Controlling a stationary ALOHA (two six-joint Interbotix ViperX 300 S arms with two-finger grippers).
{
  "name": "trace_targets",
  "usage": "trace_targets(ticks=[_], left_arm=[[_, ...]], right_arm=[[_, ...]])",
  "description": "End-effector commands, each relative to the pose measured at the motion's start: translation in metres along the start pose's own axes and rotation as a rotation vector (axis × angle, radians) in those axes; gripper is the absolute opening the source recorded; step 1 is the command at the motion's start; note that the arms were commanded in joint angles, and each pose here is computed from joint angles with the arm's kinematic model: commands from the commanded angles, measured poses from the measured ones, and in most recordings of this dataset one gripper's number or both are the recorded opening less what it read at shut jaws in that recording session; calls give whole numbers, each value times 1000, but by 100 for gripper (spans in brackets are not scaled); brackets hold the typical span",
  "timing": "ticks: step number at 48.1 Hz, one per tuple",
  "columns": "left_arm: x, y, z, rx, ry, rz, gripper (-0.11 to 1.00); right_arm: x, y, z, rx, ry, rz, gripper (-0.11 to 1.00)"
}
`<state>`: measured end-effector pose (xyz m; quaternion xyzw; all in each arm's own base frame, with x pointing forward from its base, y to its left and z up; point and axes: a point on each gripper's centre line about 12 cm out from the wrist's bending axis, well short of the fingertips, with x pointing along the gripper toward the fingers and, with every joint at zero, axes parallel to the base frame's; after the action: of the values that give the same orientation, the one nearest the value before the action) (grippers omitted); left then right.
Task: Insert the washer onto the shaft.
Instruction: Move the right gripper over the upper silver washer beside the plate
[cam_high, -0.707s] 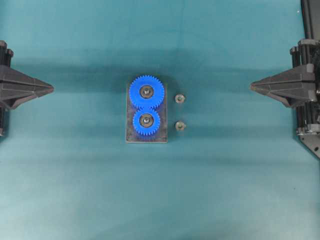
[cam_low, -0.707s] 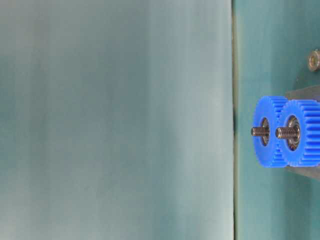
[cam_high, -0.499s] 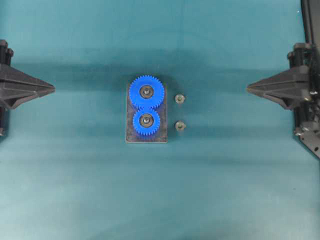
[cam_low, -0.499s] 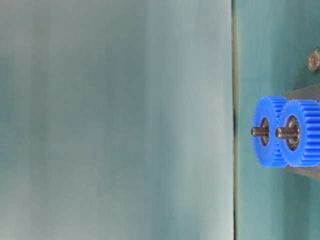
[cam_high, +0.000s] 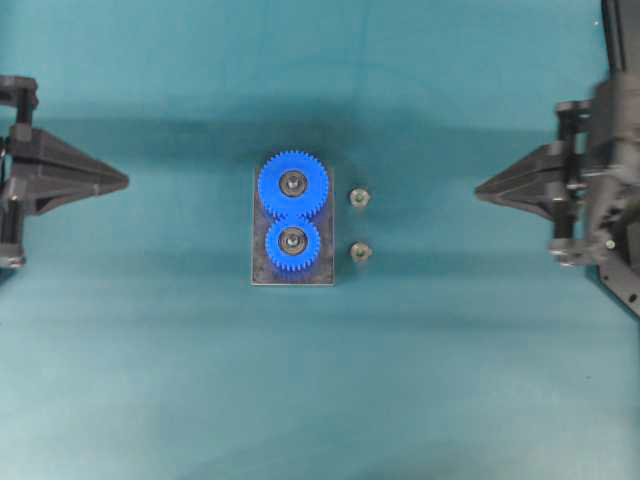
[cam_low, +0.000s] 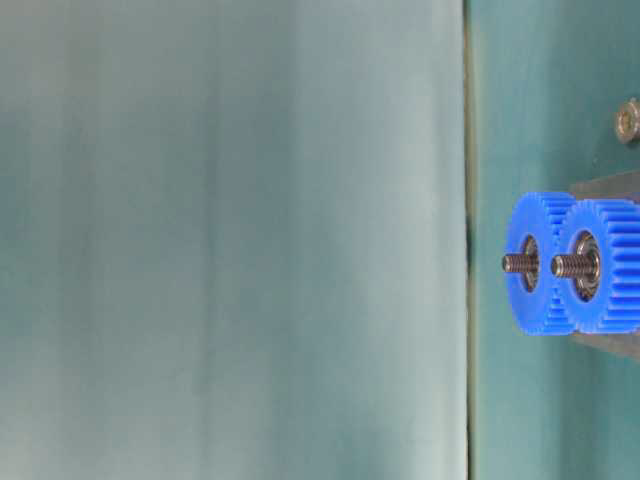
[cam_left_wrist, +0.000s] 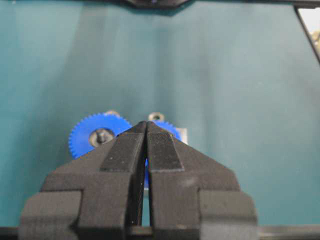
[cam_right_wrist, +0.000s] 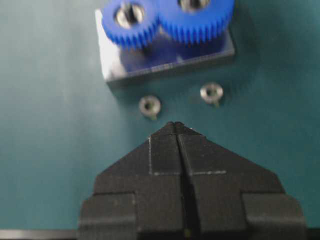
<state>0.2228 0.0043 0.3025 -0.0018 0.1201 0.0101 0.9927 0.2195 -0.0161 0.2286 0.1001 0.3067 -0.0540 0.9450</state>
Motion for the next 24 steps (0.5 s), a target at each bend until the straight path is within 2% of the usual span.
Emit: trace_targets(ticks=[1,9,18,24], left_arm=[[6,1,3,-20,8,6,0],[22,2,-13,-83,90,10,0],[32,0,-20,-76,140,5,0],[34,-1,-20,-75,143,2,0]], right_arm=[[15,-3,9,17,49,-21,-1],[49,-15,15,33,129,-71,-1],[79,-28,24,-23,110,-106,-1],[97,-33,19,-49,155,-116,-1]])
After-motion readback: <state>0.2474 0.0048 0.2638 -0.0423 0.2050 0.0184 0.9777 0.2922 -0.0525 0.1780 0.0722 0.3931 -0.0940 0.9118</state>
